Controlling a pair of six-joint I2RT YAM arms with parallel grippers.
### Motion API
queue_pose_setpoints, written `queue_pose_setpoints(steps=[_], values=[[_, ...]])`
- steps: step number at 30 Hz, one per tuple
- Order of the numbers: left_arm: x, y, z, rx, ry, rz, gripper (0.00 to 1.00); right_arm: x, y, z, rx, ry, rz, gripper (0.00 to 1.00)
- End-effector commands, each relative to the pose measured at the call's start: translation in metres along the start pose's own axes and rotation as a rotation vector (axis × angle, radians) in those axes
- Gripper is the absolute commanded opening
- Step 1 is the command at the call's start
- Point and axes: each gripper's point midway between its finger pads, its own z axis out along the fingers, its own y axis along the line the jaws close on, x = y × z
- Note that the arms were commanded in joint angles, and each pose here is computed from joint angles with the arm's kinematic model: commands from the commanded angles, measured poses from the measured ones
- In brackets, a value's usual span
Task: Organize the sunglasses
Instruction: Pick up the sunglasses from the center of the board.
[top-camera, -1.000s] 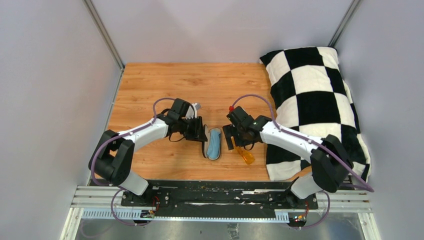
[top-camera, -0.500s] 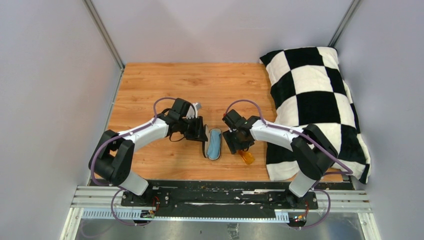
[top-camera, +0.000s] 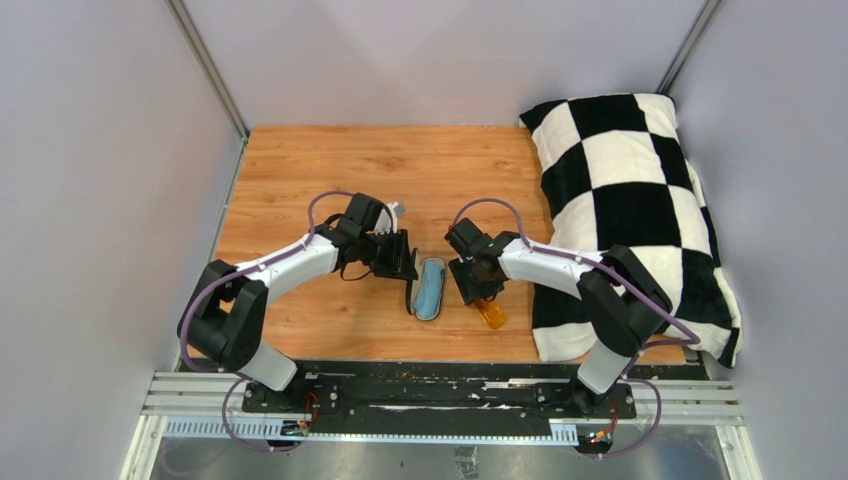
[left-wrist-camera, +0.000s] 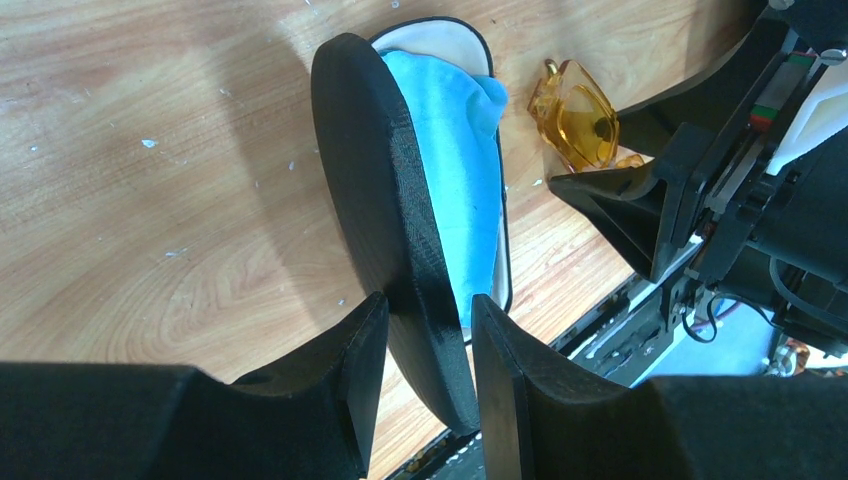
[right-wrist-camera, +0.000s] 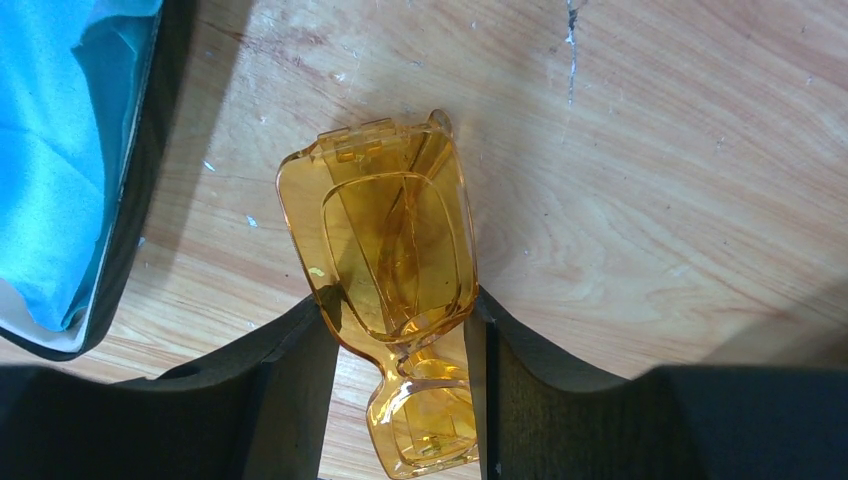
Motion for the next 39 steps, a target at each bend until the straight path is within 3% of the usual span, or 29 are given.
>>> queue_pose_setpoints(steps=[1, 3, 9, 20, 34, 39], values=[[-0.003, -0.006, -0.003, 0.007, -0.004, 0.015, 0.41, -0.003, -0.007, -0.002, 0.028, -0.012, 0.045, 0.33], [-0.002, -0.005, -0.002, 0.005, -0.001, 0.014, 0.41, -0.003, -0.011, -0.004, 0.054, -0.016, 0.067, 0.27], [0.001, -0.003, -0.002, 0.002, 0.007, 0.013, 0.41, -0.012, -0.012, -0.016, 0.063, -0.066, 0.125, 0.22], [0.001, -0.004, 0.001, 0.013, 0.003, 0.007, 0.41, -0.037, 0.004, -0.050, -0.034, -0.185, 0.258, 0.21], [0.003, -0.006, 0.001, 0.017, 0.006, 0.013, 0.41, -0.061, 0.028, -0.065, -0.144, -0.209, 0.340, 0.21], [0.002, -0.008, 0.002, 0.020, 0.008, 0.015, 0.41, -0.066, 0.060, -0.064, -0.294, -0.154, 0.441, 0.20]])
